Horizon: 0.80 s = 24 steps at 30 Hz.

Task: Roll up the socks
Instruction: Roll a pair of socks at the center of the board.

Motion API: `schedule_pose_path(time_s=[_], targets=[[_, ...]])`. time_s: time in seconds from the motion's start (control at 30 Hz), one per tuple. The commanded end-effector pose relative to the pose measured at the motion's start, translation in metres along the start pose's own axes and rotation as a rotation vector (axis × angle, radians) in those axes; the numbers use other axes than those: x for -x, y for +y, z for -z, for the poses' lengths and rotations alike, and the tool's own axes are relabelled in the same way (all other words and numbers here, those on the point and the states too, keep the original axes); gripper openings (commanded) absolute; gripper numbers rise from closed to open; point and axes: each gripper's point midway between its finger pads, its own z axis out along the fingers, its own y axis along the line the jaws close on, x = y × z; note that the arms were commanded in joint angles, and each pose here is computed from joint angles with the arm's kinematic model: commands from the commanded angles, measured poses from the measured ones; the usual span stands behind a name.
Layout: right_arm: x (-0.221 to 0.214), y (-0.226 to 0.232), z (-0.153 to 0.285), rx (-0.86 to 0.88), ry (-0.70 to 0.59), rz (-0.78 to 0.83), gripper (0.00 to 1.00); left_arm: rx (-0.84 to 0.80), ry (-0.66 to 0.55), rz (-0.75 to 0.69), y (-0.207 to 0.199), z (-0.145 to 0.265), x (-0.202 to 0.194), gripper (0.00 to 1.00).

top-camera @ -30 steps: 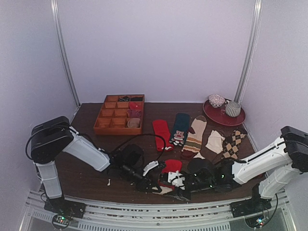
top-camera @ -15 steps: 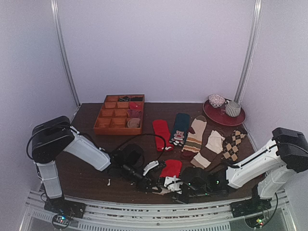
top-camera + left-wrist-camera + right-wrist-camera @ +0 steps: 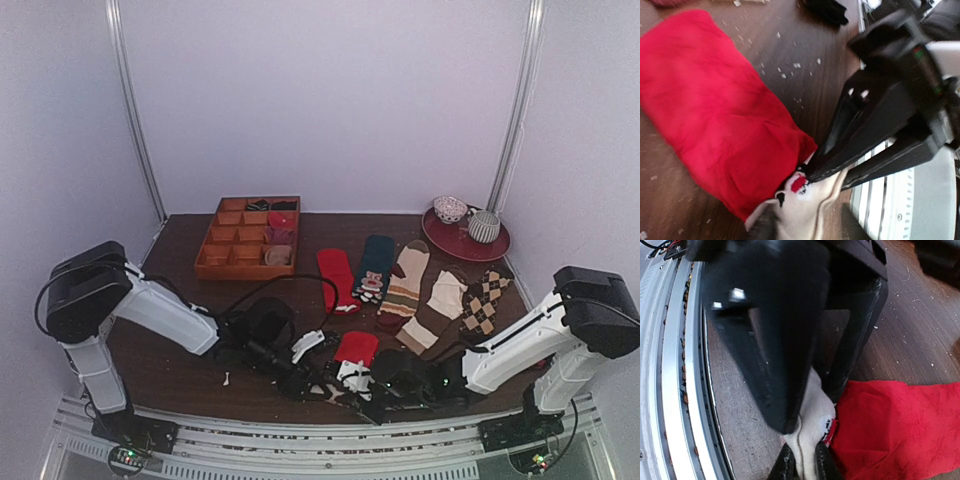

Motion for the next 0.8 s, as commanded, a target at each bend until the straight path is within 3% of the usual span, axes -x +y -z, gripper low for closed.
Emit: schedule_pose_path(time_s=[0.0,0.13,0.23,0.37,0.53,0.77], targets=[[-0.059,0.009,0.0,0.075,0.182,-0.109,0.08,0.21,-0.051,-0.054,0.021,0.025,0.008,0.5],[-0.059,0.01,0.007,0.114,0.152,-0.231,0.08,0.202,-0.33,-0.319,-0.015,0.064,0.069,0.48],[-0.064,0.006,0.012,0.167,0.133,-0.375,0.08,0.157,-0.438,-0.522,-0.04,0.078,0.076,0.53],[-0.078,0.007,0.015,0.219,0.173,-0.528,0.08,0.083,-0.344,-0.597,-0.038,0.052,0.059,0.47],[-0.1,0.007,0.012,0.28,0.247,-0.703,0.08,-0.025,-0.274,-0.593,-0.04,0.02,0.037,0.47],[-0.109,0.002,0.009,0.304,0.276,-0.804,0.08,-0.073,-0.195,-0.579,-0.034,0.0,0.015,0.46]])
